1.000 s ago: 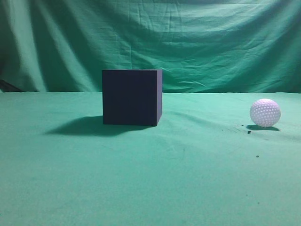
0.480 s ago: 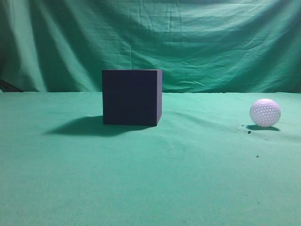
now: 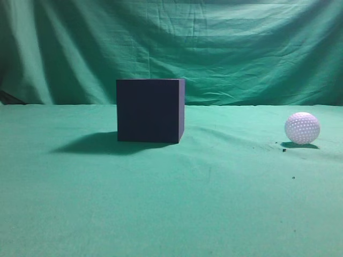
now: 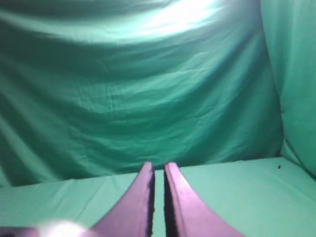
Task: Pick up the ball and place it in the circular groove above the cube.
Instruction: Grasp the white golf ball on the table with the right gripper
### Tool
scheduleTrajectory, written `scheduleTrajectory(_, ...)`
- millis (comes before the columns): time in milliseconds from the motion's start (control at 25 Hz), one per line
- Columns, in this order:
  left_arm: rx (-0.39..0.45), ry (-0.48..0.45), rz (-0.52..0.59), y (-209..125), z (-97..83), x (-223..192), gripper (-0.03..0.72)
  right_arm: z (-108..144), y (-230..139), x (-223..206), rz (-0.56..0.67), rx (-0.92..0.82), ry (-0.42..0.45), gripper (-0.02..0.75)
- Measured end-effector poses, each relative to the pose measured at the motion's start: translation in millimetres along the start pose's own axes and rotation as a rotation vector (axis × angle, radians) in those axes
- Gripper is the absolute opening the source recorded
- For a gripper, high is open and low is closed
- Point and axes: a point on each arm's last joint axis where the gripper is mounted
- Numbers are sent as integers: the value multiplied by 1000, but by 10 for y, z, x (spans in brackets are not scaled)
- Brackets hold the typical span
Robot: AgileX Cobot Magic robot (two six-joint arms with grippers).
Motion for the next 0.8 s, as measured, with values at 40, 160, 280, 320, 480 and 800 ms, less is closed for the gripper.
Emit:
scheduleTrajectory(40,0,0,0,0,0,0,0,13,10,-1,23,-7,-1,49)
scheduleTrajectory(160,0,0,0,0,0,0,0,112,163,-15,102,8,7,49)
scheduleTrajectory(280,0,0,0,0,0,0,0,187,239,-113,282,13,-20,49)
scheduleTrajectory(320,0,0,0,0,0,0,0,205,249,-154,342,7,-33,49)
scheduleTrajectory(480,0,0,0,0,0,0,0,264,258,-376,597,-24,-90,49)
scheduleTrajectory(800,0,0,0,0,0,0,0,260,141,-672,790,-54,-141,49)
Point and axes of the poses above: a point on each arm's last joint axis where the gripper is mounted, x pointing back along that axis away from the gripper, z along the wrist's bending axis when the last joint is at zero, y = z × x, and after that the axes turned 14 degrees about -x, right-handed
